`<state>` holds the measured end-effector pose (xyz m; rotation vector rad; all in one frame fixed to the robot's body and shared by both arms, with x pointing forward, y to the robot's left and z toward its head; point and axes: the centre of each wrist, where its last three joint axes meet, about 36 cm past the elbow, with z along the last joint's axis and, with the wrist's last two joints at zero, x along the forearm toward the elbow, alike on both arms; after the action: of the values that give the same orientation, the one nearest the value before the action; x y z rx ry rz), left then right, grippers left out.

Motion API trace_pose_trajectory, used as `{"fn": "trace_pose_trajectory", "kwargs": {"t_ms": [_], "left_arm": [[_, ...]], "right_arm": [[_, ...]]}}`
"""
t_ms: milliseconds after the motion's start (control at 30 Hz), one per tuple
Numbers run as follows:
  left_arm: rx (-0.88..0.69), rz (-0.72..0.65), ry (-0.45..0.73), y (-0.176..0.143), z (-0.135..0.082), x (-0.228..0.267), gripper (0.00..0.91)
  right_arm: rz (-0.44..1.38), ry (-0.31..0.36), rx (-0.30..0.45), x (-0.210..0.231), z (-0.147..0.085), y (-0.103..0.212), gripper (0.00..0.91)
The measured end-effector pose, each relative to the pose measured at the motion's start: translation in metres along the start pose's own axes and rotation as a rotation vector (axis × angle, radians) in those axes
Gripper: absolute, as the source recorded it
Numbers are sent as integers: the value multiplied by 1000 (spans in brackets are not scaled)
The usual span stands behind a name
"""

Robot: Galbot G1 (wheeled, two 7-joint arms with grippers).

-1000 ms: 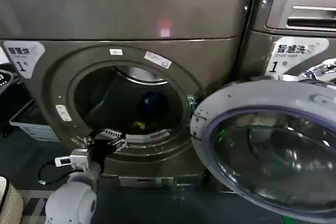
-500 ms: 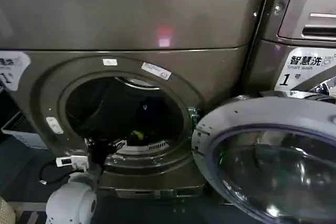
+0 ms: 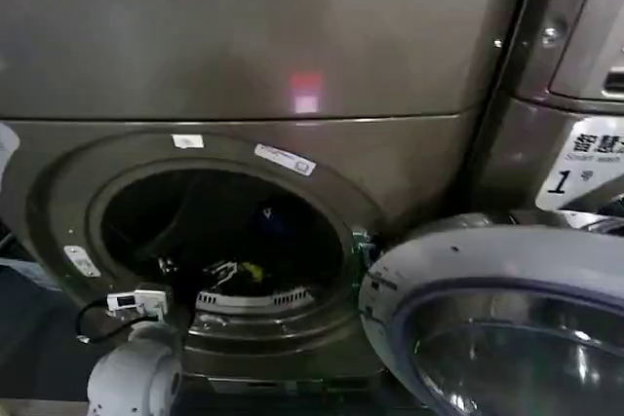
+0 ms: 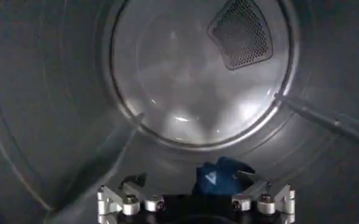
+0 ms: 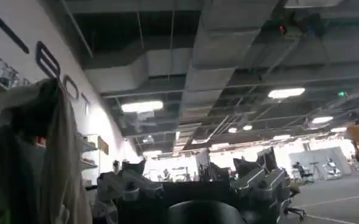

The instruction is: Grasp the clothes from the dryer.

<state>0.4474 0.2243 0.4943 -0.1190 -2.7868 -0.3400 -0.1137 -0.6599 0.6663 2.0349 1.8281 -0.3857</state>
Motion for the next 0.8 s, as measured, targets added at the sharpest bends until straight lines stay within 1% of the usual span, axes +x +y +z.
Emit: {"fn": "trace_pose_trajectory", "kwargs": {"t_ms": [100,233,333,400,467,567,700,800], "left_arm": [[-143,40,34,1,-1,-6,907],[-344,66,117,7,-6,-13,907],[-453,88,179,14,-13,-14,907],[-520,134,199,19,-18,-16,907],[-605,208,193,23,-23,-20,907],[-755,309,150,25,-33,-25,907],[-945,397,127,29,-43,-34,907],[-1064,453,138,29,-43,-40,907]], "right_arm": [[-2,-2,1,-1,-1,1,907],[-4,-5,1,-2,-2,1,907],[-5,-6,1,-2,-2,1,907],[-6,-7,2,-2,-3,2,907],[-7,-8,2,-2,-3,2,907],[-10,-10,2,-2,-3,3,907],[-10,-11,4,-2,-4,3,907],[-13,-12,3,-2,-4,4,907]]}}
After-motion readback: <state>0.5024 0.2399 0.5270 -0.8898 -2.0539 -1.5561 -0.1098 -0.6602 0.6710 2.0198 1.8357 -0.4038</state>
